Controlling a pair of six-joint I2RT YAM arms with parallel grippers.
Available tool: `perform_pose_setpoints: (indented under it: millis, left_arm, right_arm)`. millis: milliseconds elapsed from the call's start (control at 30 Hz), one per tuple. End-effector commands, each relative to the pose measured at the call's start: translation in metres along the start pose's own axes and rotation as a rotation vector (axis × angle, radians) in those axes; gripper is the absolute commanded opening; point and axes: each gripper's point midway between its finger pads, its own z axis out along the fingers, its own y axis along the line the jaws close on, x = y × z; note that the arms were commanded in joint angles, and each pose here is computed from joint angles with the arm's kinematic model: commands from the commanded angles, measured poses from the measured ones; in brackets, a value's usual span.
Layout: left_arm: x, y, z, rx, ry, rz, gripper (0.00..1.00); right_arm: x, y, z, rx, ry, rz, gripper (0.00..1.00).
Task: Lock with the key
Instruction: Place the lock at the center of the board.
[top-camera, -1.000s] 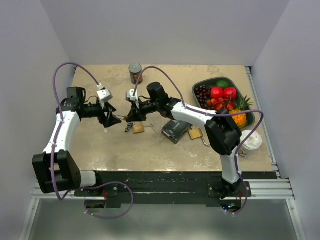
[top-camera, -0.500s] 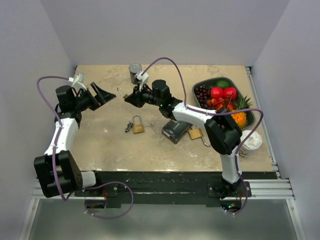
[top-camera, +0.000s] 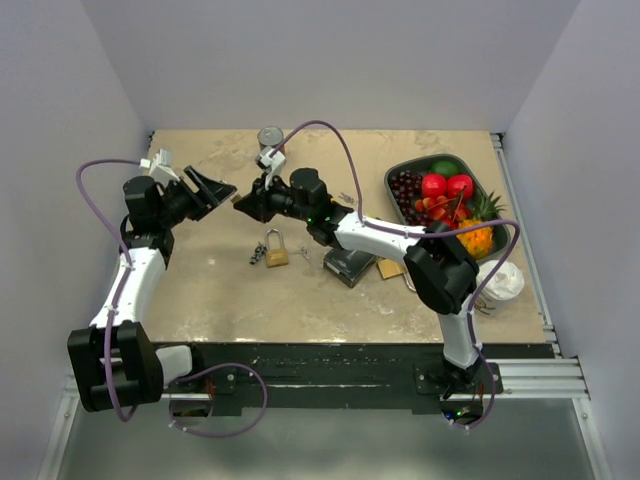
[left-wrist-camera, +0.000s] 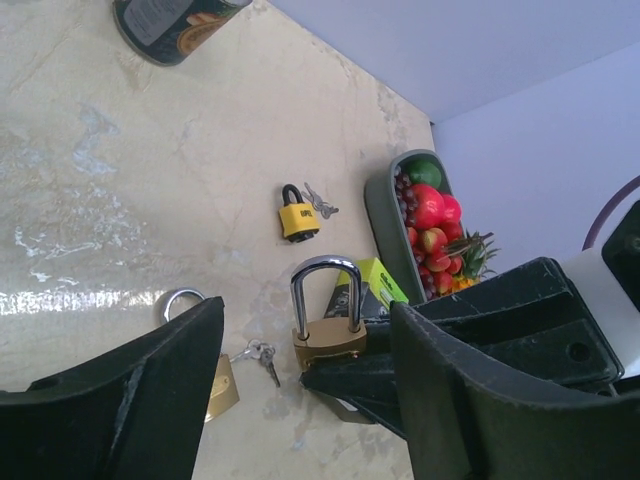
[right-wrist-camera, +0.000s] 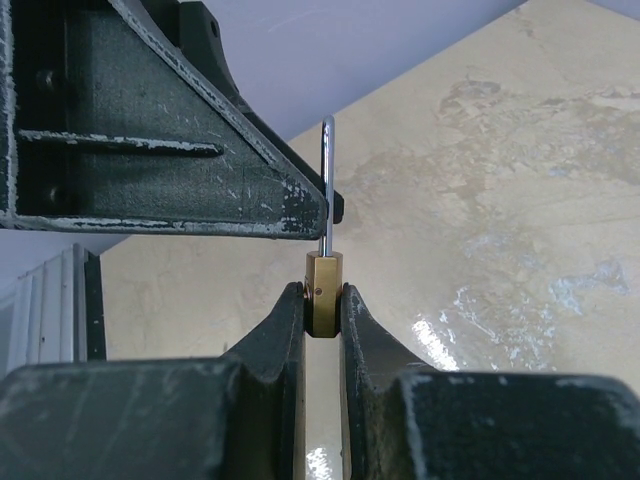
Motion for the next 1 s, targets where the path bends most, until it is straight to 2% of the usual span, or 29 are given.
perform_pose_setpoints:
  millis: [0,100,200,467,567,667,767,833,867,933,967]
  left_arm:
    - [-0.011,-0.004,0.002,-0.004,-0.060,0.026,0.64]
    - [-0.008,-0.002,0.003,-0.007,-0.055,0.021,0.53]
    - [-0.009,-0.004,0.003,-0.001,-0.059,0.031,0.47]
    - [-0.005,-0.003,0.004,-0.002,-0.052,0.032,0.49]
    - [-0.005,-0.002,0.004,-0.010,-0.052,0.028,0.45]
    - [-0.003,-0.001,0.004,-0.018,-0.048,0.035,0.35]
    - [-0.003,0.001,0.004,-0.029,-0.049,0.031,0.22]
    - [-0.002,0.002,0.003,-0.037,-0.048,0.032,0.07]
    - [-0.002,0.003,0.003,-0.044,-0.047,0.036,0.02]
    - [0.000,0.014,0.000,-0.107,-0.036,0.047,0.00]
    - [-0.004,0.015,-0.001,-0.122,-0.044,0.069,0.00]
  right_arm:
    - [-0.032,0.007,0.007,-0.008,-0.106,-0.008,0.00]
    - [-0.030,0.010,0.007,-0.012,-0.104,-0.012,0.00]
    - [-0.027,0.012,0.008,-0.014,-0.098,-0.011,0.00]
    - [-0.021,0.014,0.009,-0.014,-0.087,-0.021,0.00]
    - [-0.021,0.015,0.010,-0.015,-0.085,-0.022,0.00]
    - [-0.020,0.015,0.011,-0.014,-0.081,-0.021,0.00]
    - [-0.019,0.017,0.010,-0.025,-0.076,-0.027,0.00]
    - [-0.017,0.019,0.009,-0.035,-0.070,-0.028,0.00]
    - [-0.016,0.019,0.008,-0.038,-0.066,-0.027,0.15]
    - [-0.011,0.022,0.004,-0.050,-0.041,-0.019,0.47]
    - [-0.012,0.019,0.001,-0.048,-0.034,-0.018,0.66]
